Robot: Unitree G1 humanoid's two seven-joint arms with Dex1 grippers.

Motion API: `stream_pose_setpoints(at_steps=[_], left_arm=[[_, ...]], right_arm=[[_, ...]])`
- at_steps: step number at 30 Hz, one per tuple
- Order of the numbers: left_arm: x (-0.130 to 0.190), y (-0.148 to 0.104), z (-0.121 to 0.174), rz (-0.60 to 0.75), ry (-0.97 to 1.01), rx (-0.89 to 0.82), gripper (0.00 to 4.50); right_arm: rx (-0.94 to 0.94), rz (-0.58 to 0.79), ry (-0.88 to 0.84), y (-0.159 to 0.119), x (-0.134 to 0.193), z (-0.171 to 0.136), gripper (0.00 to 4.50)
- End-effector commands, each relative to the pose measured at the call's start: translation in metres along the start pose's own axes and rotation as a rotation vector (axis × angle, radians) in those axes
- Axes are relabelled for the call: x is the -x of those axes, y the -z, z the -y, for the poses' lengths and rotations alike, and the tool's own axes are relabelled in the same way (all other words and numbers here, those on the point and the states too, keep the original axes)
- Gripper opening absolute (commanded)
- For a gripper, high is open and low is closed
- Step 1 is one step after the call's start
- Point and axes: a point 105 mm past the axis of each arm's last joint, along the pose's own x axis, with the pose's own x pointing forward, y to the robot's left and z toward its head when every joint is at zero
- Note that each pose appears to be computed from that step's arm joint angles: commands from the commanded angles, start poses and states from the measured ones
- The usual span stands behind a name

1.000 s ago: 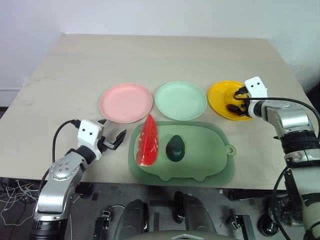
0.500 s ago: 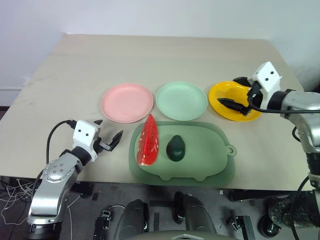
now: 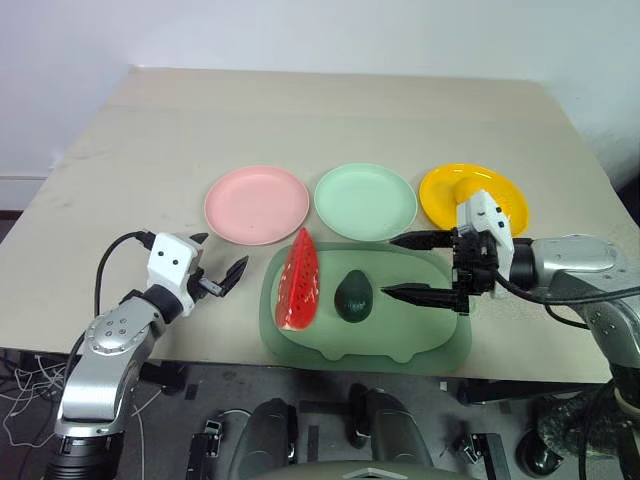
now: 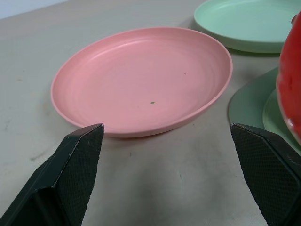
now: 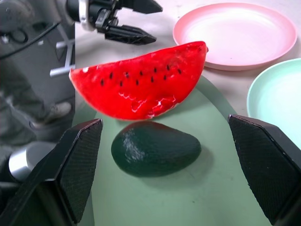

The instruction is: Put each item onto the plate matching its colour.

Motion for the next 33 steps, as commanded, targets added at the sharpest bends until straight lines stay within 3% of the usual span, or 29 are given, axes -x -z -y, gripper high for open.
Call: stream_pose_setpoints(at_steps=[1,8,21,33], left_arm=[[0.004,-0.008,-0.001,0.022,-0.012,-0.028,4.5],[0.01,-0.005,-0.001,0.012,-0.027,-0.021,4.5],[0.008,-0.002,0.007,0.003,-0.009,-0.005,4.5],[0.008,-0.001,0.008,0.002,-0.005,0.002,4.5]], right_arm=[[0.011,-0.062,-0.062,0.006,-0.004,-0.013,4.49],[-0.141,-0.028,-0.019,0.002,-0.013,-0.022,4.49],[-0.099,-0.099,0.151,0.006,-0.043,-0.027,4.49],[-0.114,-0.234,0.233,0.031,-0.056,-0.018,4.49]])
